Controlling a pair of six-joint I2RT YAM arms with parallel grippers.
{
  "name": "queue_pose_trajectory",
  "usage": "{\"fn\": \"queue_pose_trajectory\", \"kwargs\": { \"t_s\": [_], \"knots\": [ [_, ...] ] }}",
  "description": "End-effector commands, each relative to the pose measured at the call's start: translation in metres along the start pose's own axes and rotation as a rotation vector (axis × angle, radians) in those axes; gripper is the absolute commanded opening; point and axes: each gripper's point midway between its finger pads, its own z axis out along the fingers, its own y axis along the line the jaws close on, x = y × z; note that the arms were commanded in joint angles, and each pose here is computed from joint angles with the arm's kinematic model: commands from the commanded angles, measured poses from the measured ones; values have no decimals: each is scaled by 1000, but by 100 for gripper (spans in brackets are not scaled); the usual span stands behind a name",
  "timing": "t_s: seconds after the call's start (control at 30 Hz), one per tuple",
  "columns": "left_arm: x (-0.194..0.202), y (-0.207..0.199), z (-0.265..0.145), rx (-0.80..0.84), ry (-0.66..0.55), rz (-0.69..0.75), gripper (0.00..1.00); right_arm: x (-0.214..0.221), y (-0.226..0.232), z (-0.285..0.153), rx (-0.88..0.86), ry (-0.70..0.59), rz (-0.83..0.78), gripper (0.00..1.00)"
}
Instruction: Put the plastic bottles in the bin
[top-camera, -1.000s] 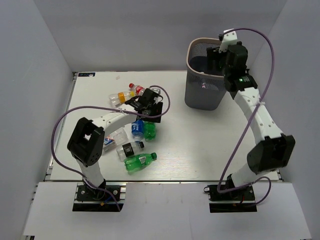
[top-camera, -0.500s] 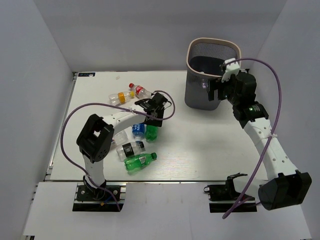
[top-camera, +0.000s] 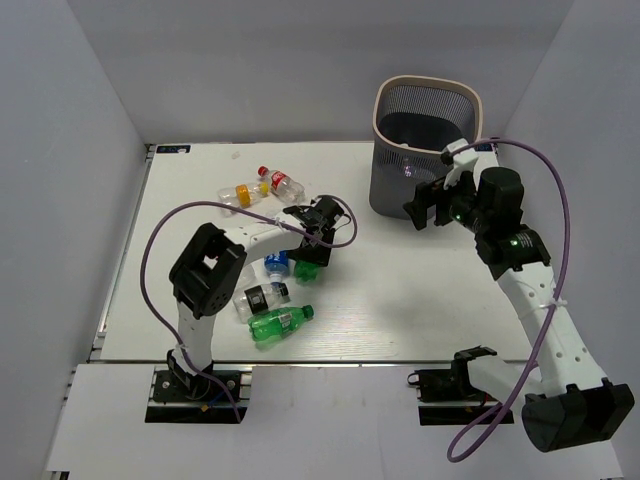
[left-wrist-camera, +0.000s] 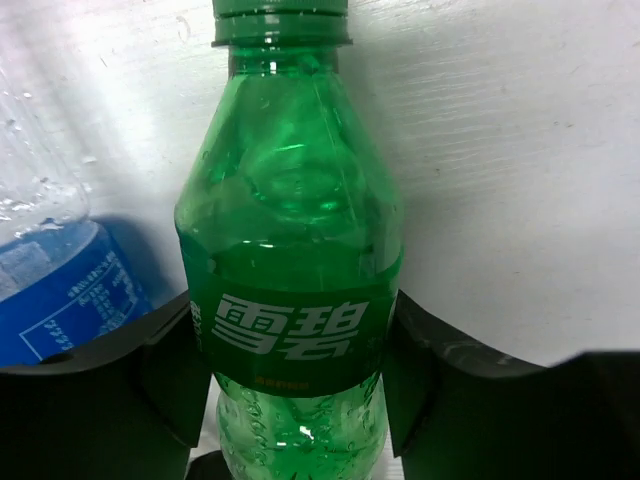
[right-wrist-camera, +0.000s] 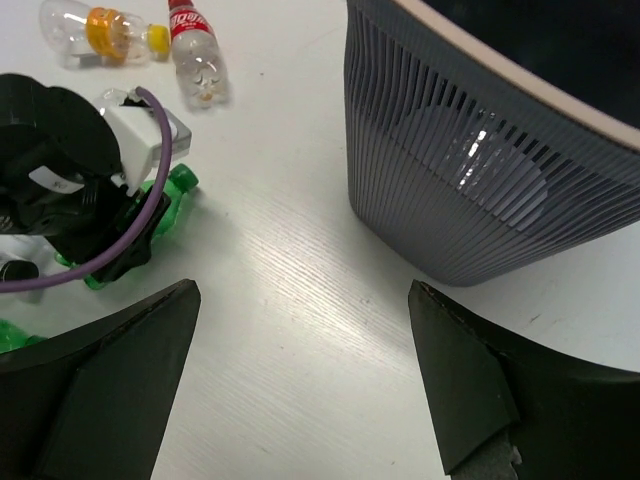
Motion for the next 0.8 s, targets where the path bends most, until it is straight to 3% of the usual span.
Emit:
{"fn": "queue_pose_trajectory", "kwargs": {
  "t_s": [0.0,0.03,0.07,0.13,0.2,0.23,0.33,0.5,0.57,0.7,0.77],
  "knots": [
    [-7,-7,-13,44,-28,-3,65,6,7,-6,-29,5,14,90],
    [-7,-7,-13,44,-28,-3,57,8,8,-6,-35,9,15,90],
    [-6,-10,-14,48,-28,5,43,9,10,-7,-40,10,15,90],
    [-23,-14,-29,73,-79,-9,35,12,12,-9,-50,15,12,90],
    [-49,-27,-51,126,-153,0,30,25,18,-12,-80,43,3,80],
    [-62,-31,-66,156,-193,-12,29,34,28,-15,-125,60,2,55],
    [-114,-43,-113,227,-337,-14,25,68,45,-25,-223,112,-61,1],
    [-193,-51,-211,332,-598,-54,25,115,96,-53,-505,93,-159,0],
    [-221,-58,-252,408,-715,-51,25,132,108,-66,-596,59,-290,11],
    [-252,-80,-313,598,-905,-22,23,165,118,-76,-674,57,-406,15],
    [-271,-86,-351,680,-1055,-15,23,180,120,-78,-702,74,-431,15]
  ]
}}
